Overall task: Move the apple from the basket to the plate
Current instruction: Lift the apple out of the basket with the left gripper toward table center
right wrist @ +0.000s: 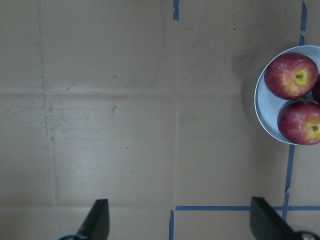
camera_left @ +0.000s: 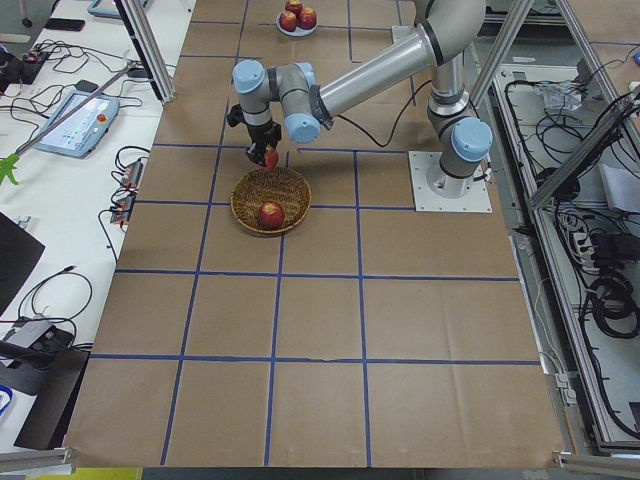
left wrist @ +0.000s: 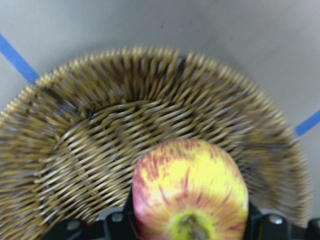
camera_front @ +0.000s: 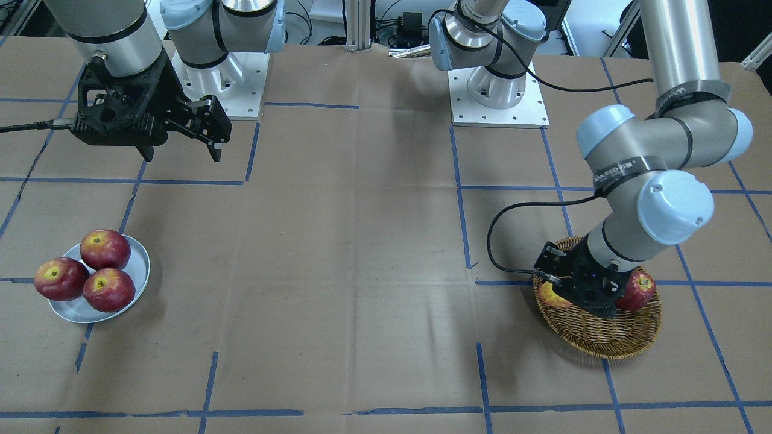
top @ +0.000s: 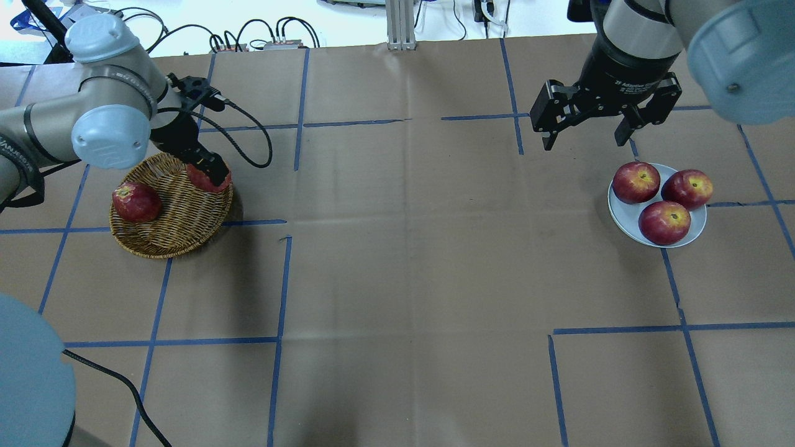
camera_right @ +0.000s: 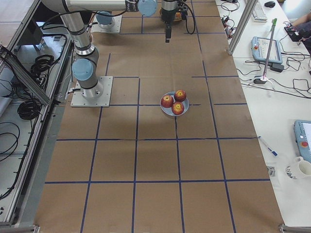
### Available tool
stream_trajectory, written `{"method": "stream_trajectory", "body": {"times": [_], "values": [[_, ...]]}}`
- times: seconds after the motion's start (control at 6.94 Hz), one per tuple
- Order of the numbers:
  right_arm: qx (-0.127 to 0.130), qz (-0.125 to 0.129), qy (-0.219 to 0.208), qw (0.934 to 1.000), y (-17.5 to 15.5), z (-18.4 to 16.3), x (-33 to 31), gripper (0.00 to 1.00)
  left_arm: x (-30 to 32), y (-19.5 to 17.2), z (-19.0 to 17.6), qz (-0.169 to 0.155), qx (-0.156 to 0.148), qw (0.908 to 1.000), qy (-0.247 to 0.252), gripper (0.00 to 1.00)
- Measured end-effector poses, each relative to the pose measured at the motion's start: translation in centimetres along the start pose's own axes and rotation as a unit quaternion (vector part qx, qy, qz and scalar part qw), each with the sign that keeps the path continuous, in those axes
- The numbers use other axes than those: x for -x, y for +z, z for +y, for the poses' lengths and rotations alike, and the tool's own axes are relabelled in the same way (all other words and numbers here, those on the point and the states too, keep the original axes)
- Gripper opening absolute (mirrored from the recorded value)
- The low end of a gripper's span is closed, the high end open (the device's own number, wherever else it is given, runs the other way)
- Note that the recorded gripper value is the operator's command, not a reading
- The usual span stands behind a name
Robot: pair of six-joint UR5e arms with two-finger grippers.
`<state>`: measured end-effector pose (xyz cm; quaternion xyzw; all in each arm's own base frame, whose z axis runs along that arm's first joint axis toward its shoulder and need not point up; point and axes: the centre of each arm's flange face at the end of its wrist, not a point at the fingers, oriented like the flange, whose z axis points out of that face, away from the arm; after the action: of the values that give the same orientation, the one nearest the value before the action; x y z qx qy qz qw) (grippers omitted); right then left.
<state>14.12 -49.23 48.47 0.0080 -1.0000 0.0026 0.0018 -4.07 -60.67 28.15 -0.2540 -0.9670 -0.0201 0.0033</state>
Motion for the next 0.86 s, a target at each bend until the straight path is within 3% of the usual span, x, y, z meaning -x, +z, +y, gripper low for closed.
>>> {"method": "stream_trajectory", "body": {"times": [0.43,0.86], "values": [[0.000,0.000,0.000,1.0000,0.0,0.0,0.0,1.00,-16.2,-1.0,-5.6,-0.004,-0.008,0.9928,-0.119,0.48],[0.000,0.000,0.000,1.0000,0.0,0.0,0.0,1.00,-26.7,3.3,-10.5,0.006,-0.016,0.9868,-0.161,0.51]]}}
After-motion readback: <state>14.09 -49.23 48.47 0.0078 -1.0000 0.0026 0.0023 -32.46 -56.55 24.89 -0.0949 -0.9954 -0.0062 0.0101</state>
